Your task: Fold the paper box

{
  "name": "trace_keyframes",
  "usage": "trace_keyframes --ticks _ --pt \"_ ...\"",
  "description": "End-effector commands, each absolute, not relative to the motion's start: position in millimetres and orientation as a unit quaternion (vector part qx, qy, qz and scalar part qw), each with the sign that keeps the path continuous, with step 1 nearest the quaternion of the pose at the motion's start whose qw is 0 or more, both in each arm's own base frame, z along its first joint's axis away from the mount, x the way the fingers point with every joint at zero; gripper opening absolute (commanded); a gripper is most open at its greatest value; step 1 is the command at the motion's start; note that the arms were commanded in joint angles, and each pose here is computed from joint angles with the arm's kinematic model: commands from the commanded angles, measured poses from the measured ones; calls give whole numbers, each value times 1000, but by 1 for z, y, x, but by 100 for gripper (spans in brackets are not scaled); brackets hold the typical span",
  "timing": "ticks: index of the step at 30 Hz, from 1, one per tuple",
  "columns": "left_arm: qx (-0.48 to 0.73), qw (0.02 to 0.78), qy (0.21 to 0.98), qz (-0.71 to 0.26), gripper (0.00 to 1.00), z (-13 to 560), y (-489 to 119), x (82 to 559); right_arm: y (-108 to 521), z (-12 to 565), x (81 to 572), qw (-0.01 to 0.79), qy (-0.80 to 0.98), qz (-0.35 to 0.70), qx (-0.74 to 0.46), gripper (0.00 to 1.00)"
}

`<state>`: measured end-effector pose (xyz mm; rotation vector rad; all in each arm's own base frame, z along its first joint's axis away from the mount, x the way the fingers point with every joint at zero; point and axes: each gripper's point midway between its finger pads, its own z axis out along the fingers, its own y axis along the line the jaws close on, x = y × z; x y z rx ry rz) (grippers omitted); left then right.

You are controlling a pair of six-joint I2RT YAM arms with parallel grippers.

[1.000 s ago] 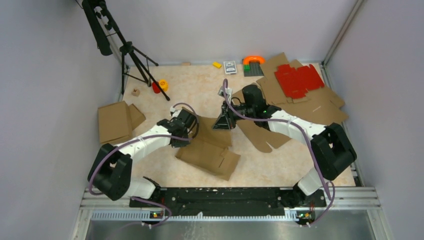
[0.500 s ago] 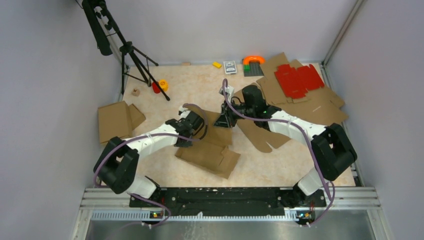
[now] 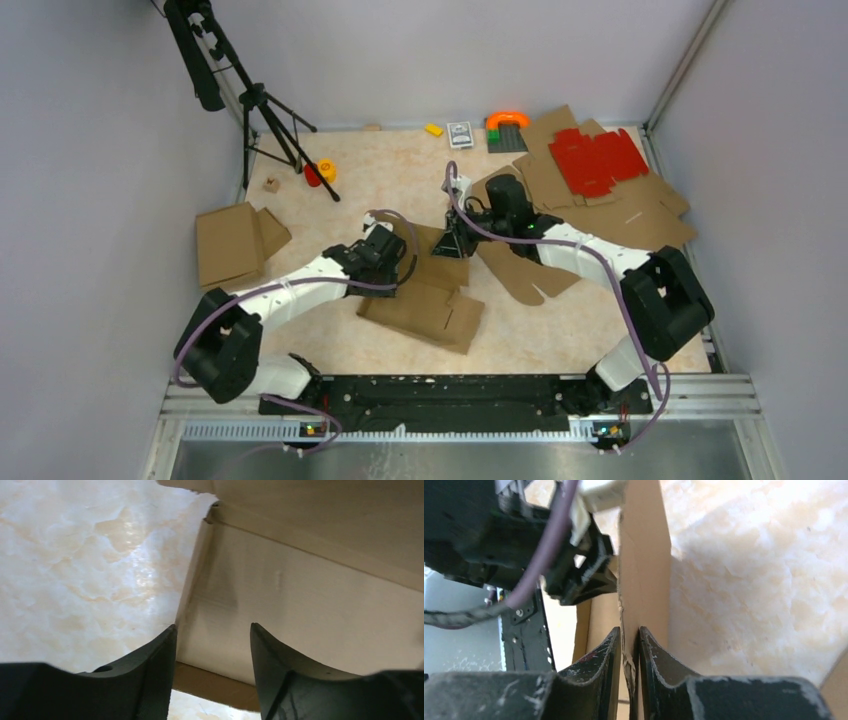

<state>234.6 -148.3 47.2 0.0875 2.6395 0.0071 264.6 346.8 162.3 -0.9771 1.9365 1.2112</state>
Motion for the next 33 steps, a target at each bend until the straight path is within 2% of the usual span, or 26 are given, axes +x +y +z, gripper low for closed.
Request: trace_keyframes --ticks 1,5,11,14,18,19,25,28,33 --pt "34 279 949 -144 58 77 -192 251 343 139 253 289 754 459 -371 18" --pt "31 266 944 -195 63 80 -183 250 342 136 257 294 757 451 -371 18" --pt "20 246 955 -164 63 71 -162 242 341 136 260 299 759 445 -370 19" --pt "21 269 948 -169 64 85 -159 242 341 135 263 300 762 440 -370 16" --pt "-5 316 938 -142 63 106 -138 249 341 137 267 304 763 435 -369 1" --pt "-17 324 936 -134 63 111 -130 250 341 139 269 308 763 432 -369 0" --pt "-44 356 928 -102 64 123 -106 254 326 158 297 339 774 388 -367 0" --pt "-43 363 926 -93 64 126 -104 260 317 174 313 365 766 339 -407 0" --pt "-35 379 921 -79 65 123 -103 273 316 193 317 392 726 321 -465 0"
